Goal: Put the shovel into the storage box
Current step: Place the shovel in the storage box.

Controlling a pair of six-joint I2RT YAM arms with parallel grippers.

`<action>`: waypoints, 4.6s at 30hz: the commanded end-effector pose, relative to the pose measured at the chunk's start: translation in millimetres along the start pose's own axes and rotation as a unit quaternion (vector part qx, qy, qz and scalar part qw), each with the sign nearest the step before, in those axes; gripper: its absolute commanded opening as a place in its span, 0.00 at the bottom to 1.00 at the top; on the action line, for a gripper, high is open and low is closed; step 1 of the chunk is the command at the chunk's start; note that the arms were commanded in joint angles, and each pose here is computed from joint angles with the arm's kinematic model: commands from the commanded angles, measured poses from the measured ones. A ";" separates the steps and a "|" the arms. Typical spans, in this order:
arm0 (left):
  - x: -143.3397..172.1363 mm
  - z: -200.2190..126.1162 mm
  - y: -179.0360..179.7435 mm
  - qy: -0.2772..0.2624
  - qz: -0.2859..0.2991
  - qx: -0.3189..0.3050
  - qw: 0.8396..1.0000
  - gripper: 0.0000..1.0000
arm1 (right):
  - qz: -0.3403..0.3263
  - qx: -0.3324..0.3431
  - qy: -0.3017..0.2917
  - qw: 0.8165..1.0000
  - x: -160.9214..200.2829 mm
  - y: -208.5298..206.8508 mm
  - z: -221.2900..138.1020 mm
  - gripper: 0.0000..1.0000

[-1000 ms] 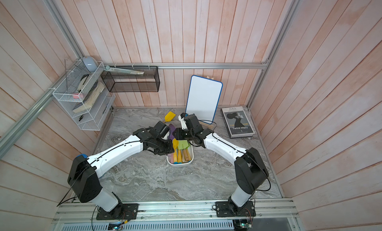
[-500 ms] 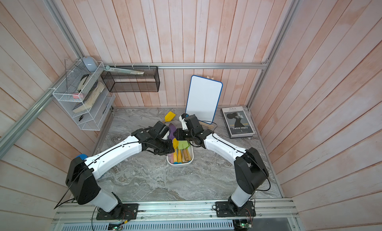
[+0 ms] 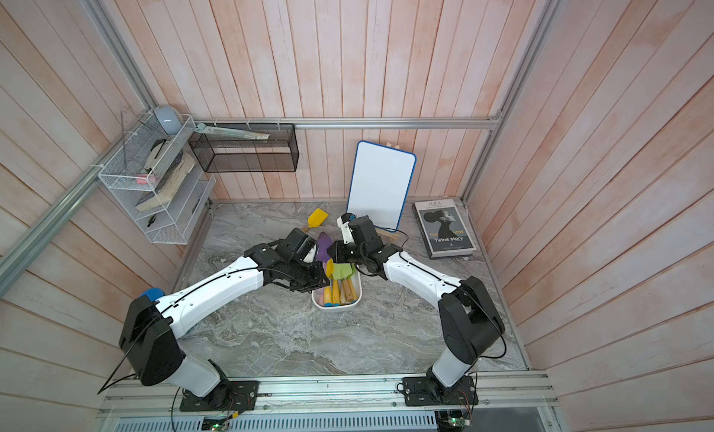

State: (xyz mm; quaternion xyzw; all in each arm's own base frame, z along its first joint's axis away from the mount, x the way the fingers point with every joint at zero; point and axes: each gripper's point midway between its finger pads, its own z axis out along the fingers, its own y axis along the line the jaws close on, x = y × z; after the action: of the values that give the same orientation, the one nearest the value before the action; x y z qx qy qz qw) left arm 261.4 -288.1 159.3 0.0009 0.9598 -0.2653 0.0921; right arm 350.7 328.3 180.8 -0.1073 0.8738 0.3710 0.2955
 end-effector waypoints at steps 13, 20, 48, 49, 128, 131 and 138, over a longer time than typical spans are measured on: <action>-0.9 -14.1 -12.9 -0.022 0.013 0.036 0.999 0.57 | -0.010 -0.020 -0.014 1.000 -7.4 4.3 -10.5 0.00; -1.7 -19.4 -15.1 -0.039 0.026 0.049 0.998 0.62 | -0.011 -0.035 -0.010 0.999 -8.3 5.6 -11.0 0.00; -14.4 -53.9 -16.3 -0.128 0.058 0.062 0.988 0.62 | -0.005 -0.027 0.024 0.999 18.5 -32.8 12.9 0.00; -14.1 -54.7 -16.2 -0.129 0.059 0.063 0.988 0.62 | -0.004 -0.026 0.024 0.999 17.6 -36.3 13.5 0.00; -205.5 -17.3 137.8 -0.160 0.080 -0.174 0.968 0.69 | -0.042 0.046 -0.004 0.998 -2.7 -51.7 -31.3 0.40; -227.6 0.2 148.3 -0.143 0.122 -0.206 0.960 0.69 | -0.040 0.049 0.000 0.998 1.7 -54.1 -32.3 0.40; -264.4 32.8 170.8 -0.092 0.220 -0.262 0.935 0.69 | -0.039 0.053 0.005 0.998 5.7 -58.0 -33.4 0.41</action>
State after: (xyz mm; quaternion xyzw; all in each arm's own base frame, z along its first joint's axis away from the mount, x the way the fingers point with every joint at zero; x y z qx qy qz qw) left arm 531.3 -156.3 95.9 0.1009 0.9628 -0.0203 0.2498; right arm 359.2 269.6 162.4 -0.1257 0.8859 0.3201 0.3112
